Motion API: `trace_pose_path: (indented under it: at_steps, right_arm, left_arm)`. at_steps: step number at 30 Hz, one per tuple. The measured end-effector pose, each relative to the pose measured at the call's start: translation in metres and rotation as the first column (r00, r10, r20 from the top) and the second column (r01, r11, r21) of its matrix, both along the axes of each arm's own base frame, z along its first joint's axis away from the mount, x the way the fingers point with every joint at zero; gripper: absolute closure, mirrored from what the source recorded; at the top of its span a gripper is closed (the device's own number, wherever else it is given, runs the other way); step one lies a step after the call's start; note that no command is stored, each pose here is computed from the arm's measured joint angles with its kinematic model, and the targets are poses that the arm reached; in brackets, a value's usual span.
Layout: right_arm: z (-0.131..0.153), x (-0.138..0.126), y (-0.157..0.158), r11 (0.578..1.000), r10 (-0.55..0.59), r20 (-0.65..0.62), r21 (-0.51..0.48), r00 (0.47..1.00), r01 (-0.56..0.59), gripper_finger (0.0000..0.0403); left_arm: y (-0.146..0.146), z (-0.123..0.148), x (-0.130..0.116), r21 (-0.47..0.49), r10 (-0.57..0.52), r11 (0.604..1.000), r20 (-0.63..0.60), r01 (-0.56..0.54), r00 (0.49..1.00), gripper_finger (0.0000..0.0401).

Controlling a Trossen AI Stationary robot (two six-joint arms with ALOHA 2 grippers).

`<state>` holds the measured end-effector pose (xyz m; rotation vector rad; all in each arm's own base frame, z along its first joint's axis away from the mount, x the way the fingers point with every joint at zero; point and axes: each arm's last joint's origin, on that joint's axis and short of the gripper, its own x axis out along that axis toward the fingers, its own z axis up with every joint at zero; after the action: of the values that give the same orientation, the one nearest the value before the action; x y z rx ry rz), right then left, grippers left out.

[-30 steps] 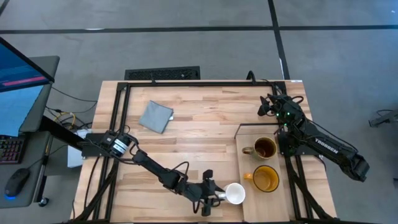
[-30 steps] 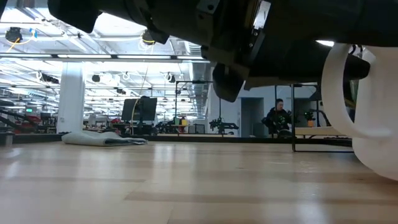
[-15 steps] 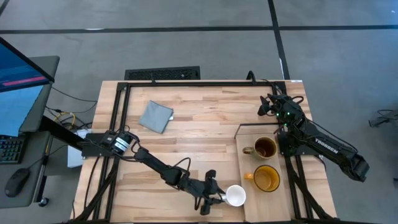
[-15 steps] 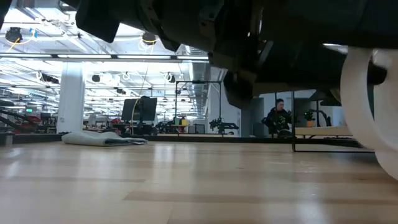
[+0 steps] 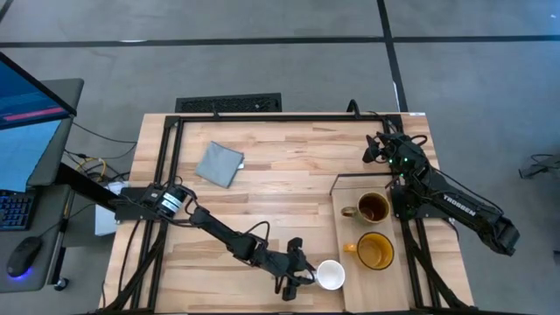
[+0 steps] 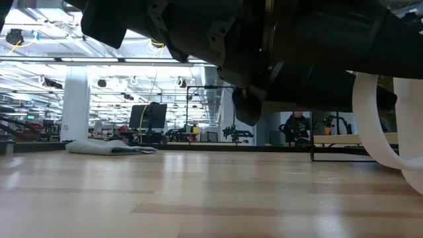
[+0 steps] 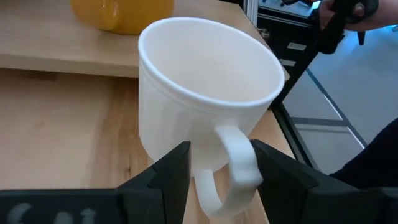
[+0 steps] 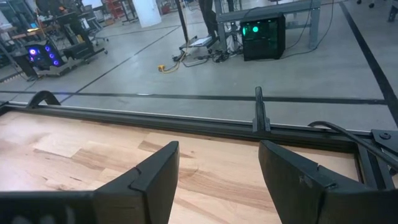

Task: Stack small to large cups/mugs on shelf
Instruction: Put the white mug on the shelf

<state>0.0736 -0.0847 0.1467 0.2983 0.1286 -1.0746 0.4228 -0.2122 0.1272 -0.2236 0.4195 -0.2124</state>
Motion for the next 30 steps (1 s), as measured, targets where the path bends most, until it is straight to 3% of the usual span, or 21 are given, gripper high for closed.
trace_pose_path:
  at_steps: [12,16,22,30]
  right_arm:
    - [0.0,0.0,0.0,1.0,0.0,0.0,-0.001,1.0,0.0,0.0159]
    - [0.0,0.0,0.0,1.0,0.0,0.0,-0.001,1.0,0.0,0.0159]
    - [0.0,0.0,0.0,1.0,0.0,0.0,-0.001,1.0,0.0,0.0159]
    - [0.0,0.0,0.0,1.0,0.0,-0.001,0.0,1.0,0.0,0.0159]
  left_arm:
    - [0.001,0.016,-0.008,0.118,0.056,0.992,-0.029,-0.052,0.998,0.0246]
    - [0.001,0.016,-0.008,0.096,0.037,0.995,-0.039,-0.034,0.999,0.0246]
    - [0.001,0.016,-0.008,0.14,0.013,0.99,-0.028,-0.009,1.0,0.0246]
    - [0.005,0.016,-0.005,0.089,-0.045,0.995,-0.047,0.049,0.998,0.0246]
